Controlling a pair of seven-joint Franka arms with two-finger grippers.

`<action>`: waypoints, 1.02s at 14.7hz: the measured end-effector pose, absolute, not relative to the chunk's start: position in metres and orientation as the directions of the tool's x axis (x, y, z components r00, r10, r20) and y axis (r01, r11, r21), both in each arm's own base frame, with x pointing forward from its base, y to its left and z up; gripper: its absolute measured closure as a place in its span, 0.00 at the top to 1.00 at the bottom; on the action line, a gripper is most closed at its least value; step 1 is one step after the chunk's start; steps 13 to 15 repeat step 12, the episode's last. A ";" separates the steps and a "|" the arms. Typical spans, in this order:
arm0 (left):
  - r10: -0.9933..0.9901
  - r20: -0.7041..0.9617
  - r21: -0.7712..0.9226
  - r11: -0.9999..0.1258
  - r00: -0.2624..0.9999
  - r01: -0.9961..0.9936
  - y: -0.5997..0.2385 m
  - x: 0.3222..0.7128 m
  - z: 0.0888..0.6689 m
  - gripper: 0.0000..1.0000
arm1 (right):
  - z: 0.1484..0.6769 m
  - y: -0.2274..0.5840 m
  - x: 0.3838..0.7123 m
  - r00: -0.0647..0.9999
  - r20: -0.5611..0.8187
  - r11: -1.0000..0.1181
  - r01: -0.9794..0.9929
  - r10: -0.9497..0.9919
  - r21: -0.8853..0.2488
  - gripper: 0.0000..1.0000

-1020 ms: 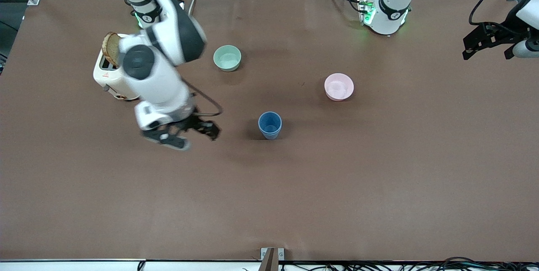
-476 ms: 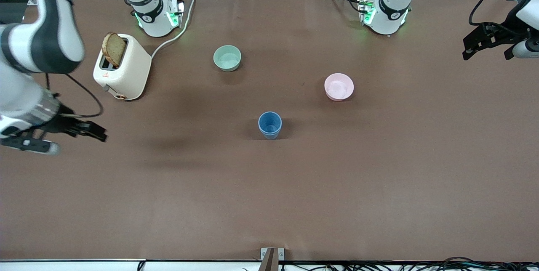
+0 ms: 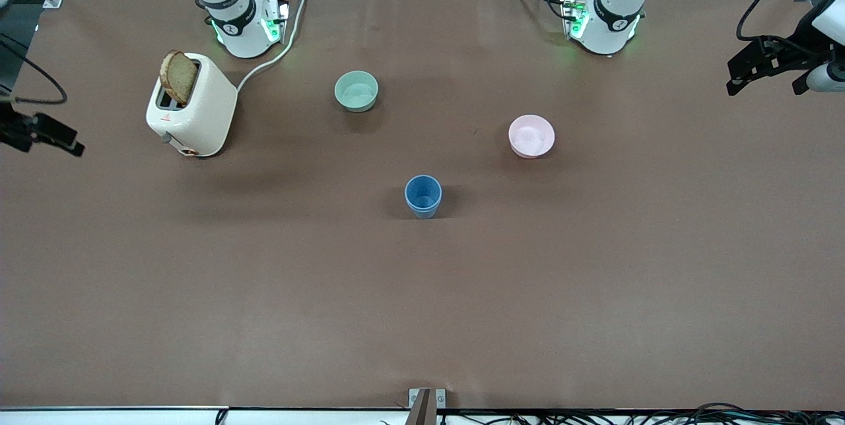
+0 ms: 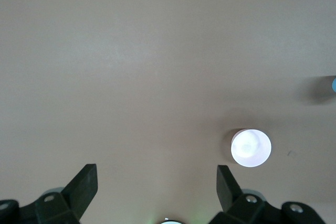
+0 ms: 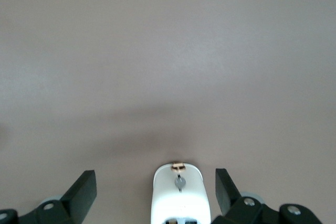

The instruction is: Stack blue cups with both arms

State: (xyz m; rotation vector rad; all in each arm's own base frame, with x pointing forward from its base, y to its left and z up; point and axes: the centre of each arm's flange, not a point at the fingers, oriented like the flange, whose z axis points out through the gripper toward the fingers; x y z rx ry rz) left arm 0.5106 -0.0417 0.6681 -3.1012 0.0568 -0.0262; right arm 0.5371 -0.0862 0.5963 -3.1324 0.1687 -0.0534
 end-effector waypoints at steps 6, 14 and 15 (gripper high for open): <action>-0.037 0.016 -0.040 -0.999 0.999 -0.037 -0.042 0.511 0.668 1.00 | 0.652 -0.082 0.524 0.994 0.039 -0.995 -0.099 -0.099 0.015 1.00; -0.039 -0.017 -0.036 -0.999 0.999 -0.039 -0.042 0.523 0.651 1.00 | 0.659 -0.062 0.534 0.998 -0.032 -0.998 -0.055 -0.055 0.017 1.00; -0.039 -0.017 -0.036 -0.999 0.999 -0.039 -0.042 0.523 0.651 1.00 | 0.659 -0.062 0.534 0.998 -0.032 -0.998 -0.055 -0.055 0.017 1.00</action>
